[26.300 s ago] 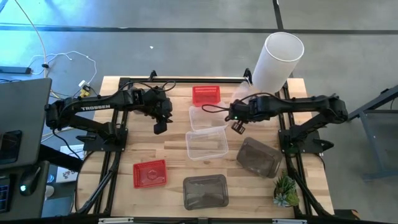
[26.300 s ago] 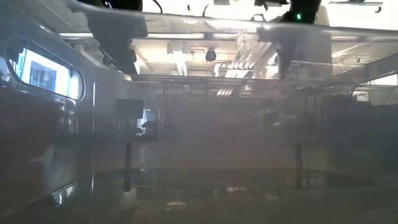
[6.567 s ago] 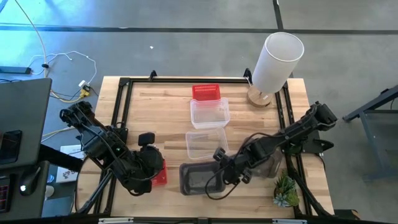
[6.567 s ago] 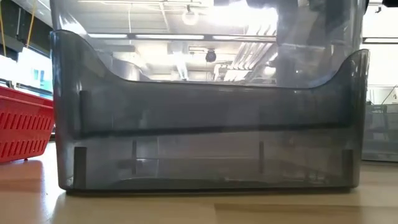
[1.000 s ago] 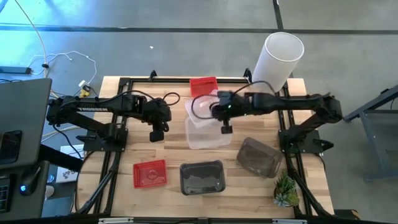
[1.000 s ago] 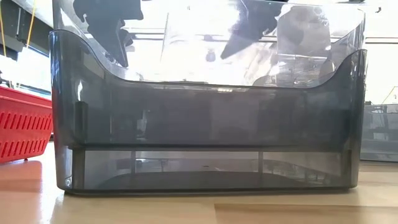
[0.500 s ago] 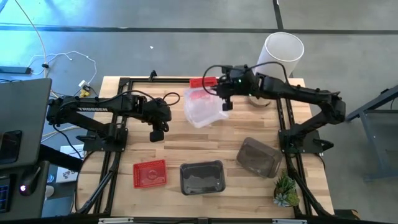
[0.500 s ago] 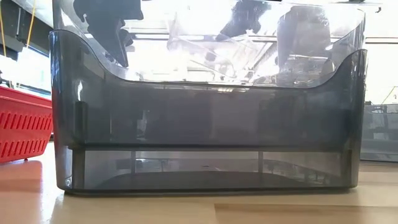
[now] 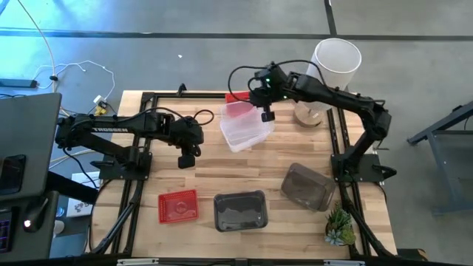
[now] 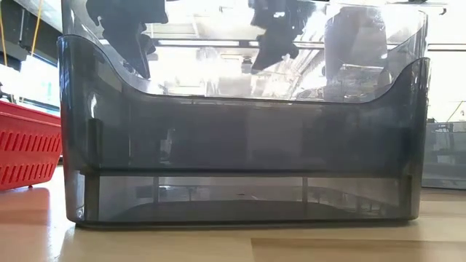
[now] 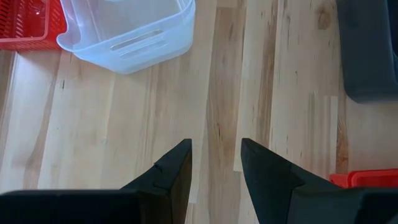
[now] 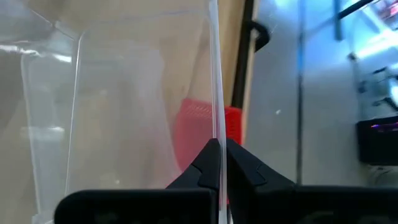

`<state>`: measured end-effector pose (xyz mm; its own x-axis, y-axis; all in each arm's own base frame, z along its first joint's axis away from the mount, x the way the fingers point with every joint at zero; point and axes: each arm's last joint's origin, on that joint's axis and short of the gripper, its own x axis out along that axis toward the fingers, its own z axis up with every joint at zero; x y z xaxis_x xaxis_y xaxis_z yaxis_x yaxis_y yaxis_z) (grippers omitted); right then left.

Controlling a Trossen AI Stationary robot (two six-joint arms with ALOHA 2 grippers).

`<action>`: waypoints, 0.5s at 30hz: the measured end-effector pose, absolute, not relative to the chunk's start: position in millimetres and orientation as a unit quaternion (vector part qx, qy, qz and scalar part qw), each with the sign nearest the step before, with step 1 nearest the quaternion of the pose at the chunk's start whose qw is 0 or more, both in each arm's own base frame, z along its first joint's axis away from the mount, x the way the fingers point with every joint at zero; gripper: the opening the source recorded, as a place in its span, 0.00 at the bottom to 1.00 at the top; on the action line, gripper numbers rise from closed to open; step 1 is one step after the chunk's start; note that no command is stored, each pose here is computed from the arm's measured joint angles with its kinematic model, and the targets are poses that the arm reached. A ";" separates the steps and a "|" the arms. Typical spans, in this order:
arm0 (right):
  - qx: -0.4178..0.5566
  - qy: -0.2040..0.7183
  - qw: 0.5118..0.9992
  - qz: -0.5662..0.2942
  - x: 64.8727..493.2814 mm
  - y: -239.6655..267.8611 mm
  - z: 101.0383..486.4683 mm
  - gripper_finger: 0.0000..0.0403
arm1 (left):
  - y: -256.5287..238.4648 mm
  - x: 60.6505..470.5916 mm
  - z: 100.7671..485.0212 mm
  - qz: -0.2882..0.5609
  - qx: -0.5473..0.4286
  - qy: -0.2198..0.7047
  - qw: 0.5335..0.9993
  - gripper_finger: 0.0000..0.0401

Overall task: Stack baskets by color
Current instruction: Stack the bottom transparent bin on top the transparent bin

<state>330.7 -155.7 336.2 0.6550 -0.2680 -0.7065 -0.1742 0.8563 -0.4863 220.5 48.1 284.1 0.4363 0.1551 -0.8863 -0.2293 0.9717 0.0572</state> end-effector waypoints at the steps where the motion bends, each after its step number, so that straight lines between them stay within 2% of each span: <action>1: -0.268 0.422 0.866 -0.020 332.8 -157.7 334.0 0.00 | 48.1 220.5 284.1 0.113 -0.036 0.519 0.847 0.31; 15: -0.241 0.472 0.846 0.050 351.0 -166.8 310.1 0.00 | 48.0 220.5 284.1 0.113 -0.036 0.519 0.847 0.31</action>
<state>351.0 -166.8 310.1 0.5487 -0.1440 -0.8235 -0.3119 0.8787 -0.3615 220.5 48.0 284.1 0.4360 0.1549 -0.8865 -0.2292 0.9717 0.0570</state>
